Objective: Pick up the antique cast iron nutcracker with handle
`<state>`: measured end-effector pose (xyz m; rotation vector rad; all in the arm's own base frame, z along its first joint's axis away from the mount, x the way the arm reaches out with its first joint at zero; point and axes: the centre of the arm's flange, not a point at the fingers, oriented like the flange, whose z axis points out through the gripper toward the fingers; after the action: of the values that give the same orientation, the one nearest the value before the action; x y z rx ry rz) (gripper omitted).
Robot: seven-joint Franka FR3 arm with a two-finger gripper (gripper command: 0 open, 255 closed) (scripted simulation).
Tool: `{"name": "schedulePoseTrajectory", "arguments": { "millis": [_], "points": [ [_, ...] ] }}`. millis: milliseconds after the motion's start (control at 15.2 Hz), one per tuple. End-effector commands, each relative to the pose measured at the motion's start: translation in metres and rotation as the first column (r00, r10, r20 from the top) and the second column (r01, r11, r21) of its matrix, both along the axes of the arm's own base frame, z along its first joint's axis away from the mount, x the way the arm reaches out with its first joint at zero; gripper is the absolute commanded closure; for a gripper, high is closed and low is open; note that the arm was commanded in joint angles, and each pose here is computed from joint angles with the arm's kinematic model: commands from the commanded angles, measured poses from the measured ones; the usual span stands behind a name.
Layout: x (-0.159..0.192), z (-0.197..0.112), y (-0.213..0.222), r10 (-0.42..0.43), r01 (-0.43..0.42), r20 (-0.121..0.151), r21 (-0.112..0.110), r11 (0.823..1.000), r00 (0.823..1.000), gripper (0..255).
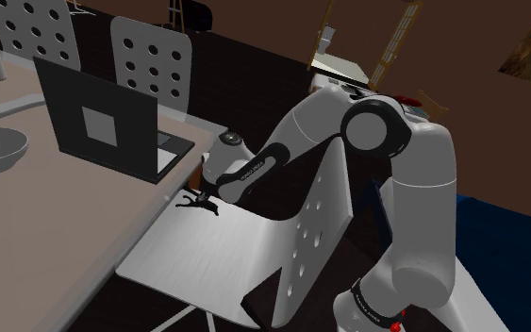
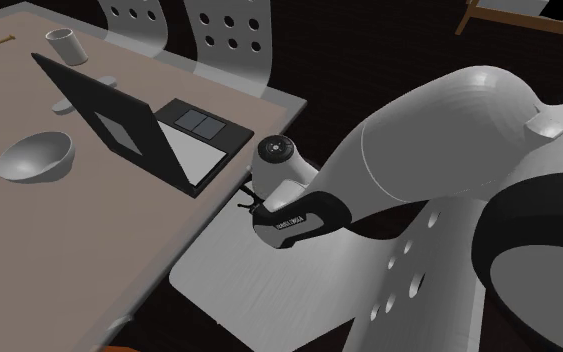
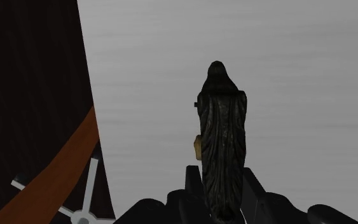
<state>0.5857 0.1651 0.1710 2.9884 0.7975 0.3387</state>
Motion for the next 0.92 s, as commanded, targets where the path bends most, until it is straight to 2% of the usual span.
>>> {"name": "schedulePoseTrajectory", "arguments": {
  "millis": [0,132,858],
  "points": [
    [0.000,-0.001,0.000,0.000,0.000,-0.001,0.000,1.000,1.000,255],
    [-0.001,-0.001,0.000,0.000,0.000,-0.001,0.000,1.000,1.000,255],
    [-0.001,0.057,0.000,0.000,0.000,-0.001,0.000,1.000,1.000,255]
  ]
}}
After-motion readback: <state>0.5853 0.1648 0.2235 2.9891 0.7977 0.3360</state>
